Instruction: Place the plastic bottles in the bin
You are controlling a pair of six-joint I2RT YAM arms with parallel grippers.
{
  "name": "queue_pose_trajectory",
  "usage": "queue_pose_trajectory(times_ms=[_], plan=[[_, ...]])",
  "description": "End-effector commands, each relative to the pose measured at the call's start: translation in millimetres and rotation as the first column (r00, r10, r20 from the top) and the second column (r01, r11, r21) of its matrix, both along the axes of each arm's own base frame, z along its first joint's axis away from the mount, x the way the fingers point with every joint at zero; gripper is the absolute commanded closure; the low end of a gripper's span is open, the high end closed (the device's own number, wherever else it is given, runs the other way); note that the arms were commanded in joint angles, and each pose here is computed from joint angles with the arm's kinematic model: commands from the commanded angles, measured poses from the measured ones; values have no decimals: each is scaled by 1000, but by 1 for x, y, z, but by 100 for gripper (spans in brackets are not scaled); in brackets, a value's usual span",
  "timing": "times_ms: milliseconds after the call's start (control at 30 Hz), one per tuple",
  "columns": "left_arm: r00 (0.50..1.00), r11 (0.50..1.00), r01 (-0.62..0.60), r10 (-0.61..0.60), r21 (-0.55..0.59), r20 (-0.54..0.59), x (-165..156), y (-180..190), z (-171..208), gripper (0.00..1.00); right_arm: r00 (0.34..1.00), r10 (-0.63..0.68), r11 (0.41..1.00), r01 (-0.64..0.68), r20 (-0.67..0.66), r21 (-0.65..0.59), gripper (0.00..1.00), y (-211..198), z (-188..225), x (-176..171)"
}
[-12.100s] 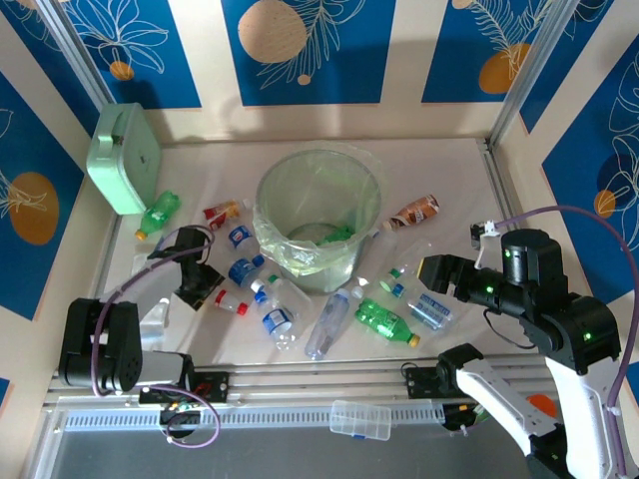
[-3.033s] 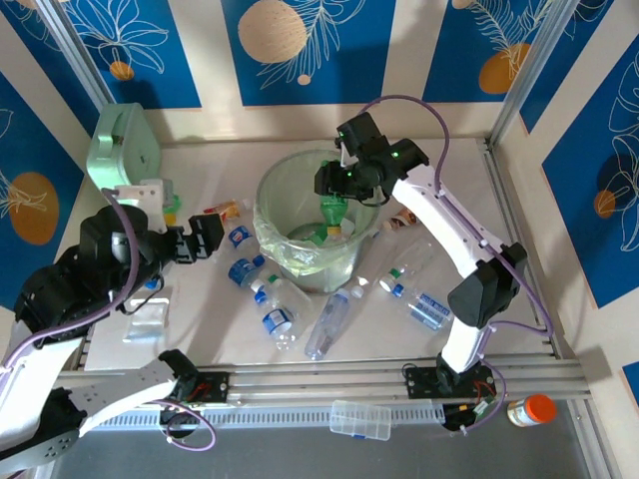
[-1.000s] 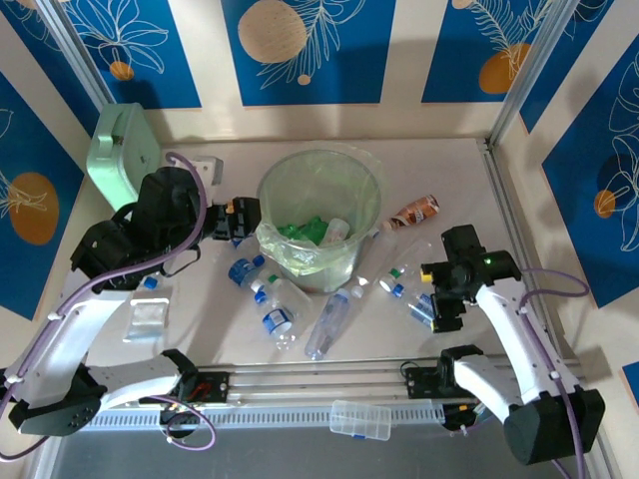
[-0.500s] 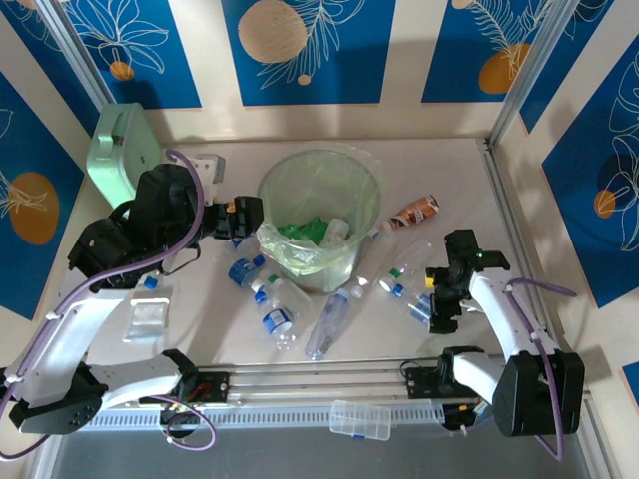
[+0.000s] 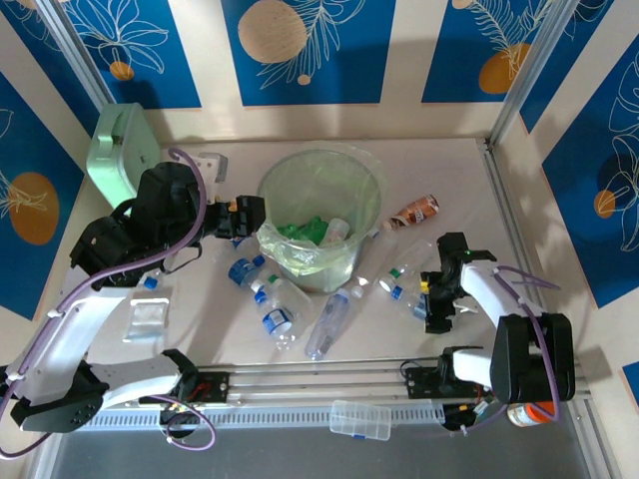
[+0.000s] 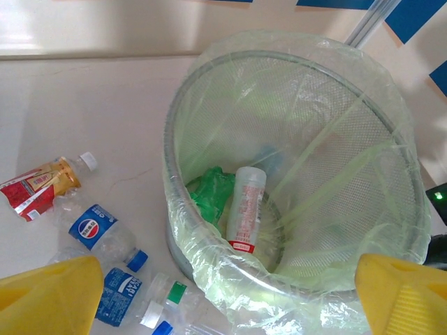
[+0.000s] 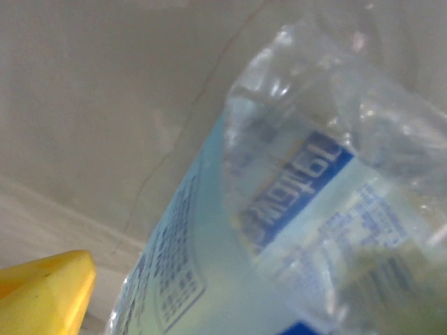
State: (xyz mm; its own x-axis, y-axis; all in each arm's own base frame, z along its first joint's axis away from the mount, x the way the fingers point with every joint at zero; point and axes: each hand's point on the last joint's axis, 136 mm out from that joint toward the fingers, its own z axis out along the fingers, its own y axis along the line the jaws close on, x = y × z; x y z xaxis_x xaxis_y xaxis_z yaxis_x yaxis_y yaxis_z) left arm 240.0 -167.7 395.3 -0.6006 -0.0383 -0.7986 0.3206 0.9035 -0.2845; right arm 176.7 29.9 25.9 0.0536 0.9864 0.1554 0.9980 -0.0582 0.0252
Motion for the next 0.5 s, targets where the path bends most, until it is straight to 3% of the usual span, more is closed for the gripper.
queue_pose_trajectory(times_ms=[0, 167, 467], plan=[[1000, 1000, 18, -17, -26, 25, 2, -3, 8, 7, 1000, 30, 999, -30, 1, -29, 11, -5, -5, 3], [999, 1000, 5, -4, -18, 34, 4, -2, 9, 7, 998, 63, 996, -64, -8, -58, 36, -12, -4, 6], [998, 999, -23, 25, -36, 50, 1, 6, 10, 8, 987, 155, 986, -152, 37, -71, 45, -15, 12, 13]])
